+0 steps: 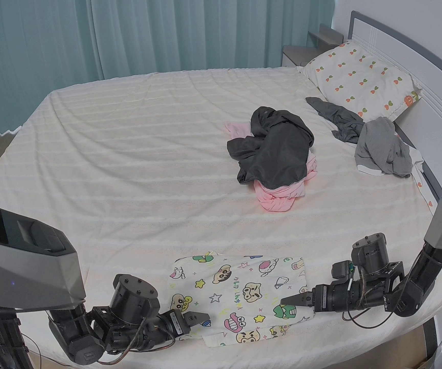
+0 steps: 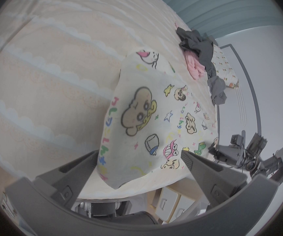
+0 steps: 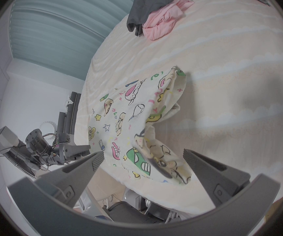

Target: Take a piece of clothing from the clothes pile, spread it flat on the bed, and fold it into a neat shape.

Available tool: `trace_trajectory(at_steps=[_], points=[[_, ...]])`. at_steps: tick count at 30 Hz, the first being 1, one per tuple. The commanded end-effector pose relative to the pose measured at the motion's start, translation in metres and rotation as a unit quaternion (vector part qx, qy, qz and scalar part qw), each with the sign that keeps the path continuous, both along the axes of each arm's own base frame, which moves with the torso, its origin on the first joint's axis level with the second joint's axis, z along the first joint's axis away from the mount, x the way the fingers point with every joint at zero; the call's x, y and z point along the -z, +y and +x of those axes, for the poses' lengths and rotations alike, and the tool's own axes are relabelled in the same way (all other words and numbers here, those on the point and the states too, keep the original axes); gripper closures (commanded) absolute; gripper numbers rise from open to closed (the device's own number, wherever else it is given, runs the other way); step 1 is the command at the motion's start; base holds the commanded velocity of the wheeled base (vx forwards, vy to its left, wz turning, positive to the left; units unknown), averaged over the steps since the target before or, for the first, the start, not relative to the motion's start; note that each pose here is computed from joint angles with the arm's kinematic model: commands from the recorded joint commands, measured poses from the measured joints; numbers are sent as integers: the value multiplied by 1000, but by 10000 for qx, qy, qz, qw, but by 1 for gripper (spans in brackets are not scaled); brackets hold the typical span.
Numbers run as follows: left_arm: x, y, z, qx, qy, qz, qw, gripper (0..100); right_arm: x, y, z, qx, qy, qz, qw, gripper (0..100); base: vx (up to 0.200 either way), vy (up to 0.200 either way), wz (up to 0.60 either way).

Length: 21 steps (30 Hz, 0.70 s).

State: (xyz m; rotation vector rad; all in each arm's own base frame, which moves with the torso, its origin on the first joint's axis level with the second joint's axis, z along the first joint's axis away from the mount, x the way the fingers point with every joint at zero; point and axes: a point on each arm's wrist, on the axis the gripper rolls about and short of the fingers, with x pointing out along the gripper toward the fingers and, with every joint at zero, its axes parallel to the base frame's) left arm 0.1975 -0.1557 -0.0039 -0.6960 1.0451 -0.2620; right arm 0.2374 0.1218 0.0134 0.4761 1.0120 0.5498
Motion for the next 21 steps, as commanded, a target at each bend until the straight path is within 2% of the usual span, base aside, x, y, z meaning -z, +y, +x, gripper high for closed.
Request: trace_trajectory(at_steps=[1, 4, 9, 13, 16, 21], points=[[-26, 20, 10, -483, -444, -317, 9973, 0, -18, -12, -9, 130, -216, 123, 9996, 0, 0, 0, 0], [-33, 33, 19, -816, -587, -366, 9943, 0, -26, -19, -13, 227, -304, 159, 9992, 0, 0, 0, 0], [-26, 53, 40, -1318, -586, -325, 9890, 0, -30, -28, -22, 248, -276, 256, 9990, 0, 0, 0, 0], [-11, 51, 65, -1531, -583, -251, 9862, 0, -31, -30, -22, 258, -357, 300, 9986, 0, 0, 0, 0], [1, 44, 78, -1525, -540, -230, 9866, 0, -30, -30, -24, 263, -430, 325, 9982, 0, 0, 0, 0], [2, 35, 97, -1693, -606, -524, 9823, 0, -31, -31, -25, 260, -586, 389, 9972, 0, 0, 0, 0]])
